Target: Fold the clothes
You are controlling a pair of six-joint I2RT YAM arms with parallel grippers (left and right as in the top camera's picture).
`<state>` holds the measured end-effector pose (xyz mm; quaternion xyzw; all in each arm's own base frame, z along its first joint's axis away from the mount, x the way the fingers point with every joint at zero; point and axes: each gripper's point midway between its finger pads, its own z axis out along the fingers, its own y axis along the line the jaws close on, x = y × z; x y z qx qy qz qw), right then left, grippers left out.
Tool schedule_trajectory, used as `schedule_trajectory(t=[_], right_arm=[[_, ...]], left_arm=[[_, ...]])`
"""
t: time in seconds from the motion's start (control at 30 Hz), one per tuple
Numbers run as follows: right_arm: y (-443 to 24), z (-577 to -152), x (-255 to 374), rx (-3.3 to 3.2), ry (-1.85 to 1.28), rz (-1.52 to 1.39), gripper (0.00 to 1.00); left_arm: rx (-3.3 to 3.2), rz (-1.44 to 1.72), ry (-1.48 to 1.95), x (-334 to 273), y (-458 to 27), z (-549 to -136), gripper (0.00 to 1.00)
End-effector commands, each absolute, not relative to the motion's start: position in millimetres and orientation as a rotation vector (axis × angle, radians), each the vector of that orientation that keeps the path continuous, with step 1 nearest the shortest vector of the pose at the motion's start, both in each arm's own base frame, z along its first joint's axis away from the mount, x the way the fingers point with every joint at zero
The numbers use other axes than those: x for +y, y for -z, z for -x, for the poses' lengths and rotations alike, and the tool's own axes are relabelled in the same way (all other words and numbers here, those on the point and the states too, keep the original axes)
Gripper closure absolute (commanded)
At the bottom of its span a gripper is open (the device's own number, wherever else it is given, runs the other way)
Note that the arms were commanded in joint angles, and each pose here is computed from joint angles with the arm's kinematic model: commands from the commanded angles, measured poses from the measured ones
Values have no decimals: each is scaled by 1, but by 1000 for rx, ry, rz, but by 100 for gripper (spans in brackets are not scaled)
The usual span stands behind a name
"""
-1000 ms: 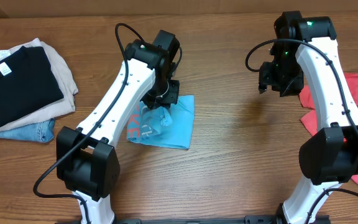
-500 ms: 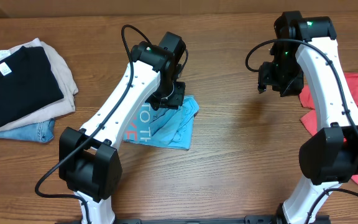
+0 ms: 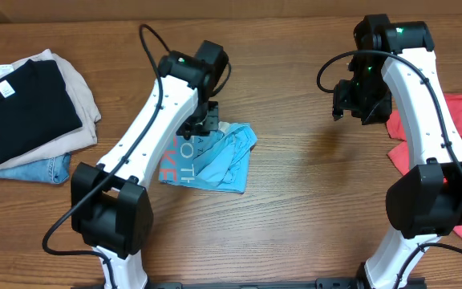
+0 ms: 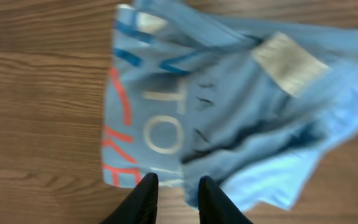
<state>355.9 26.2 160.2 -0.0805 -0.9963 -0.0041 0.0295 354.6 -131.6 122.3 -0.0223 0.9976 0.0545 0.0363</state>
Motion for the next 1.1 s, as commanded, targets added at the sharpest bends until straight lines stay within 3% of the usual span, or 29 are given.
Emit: schedule_trajectory(t=[0.0,0.37,0.9,1.07], right_arm=[[-165,-358,27,-3092,31,250,36],[-165,-358,27,-3090,31,250,36],[-165,-357,27,-3086,24,244,35],[-165,-357,27,-3086,24,243,35]], left_arm=[[3072,157,-277,-116,-101,-348,75],[3226,148,-29,-142,-40,-310,74],[3263,-173,445,-233,-46,-280,72],[3266,-258,439,-247,-46,-267,63]])
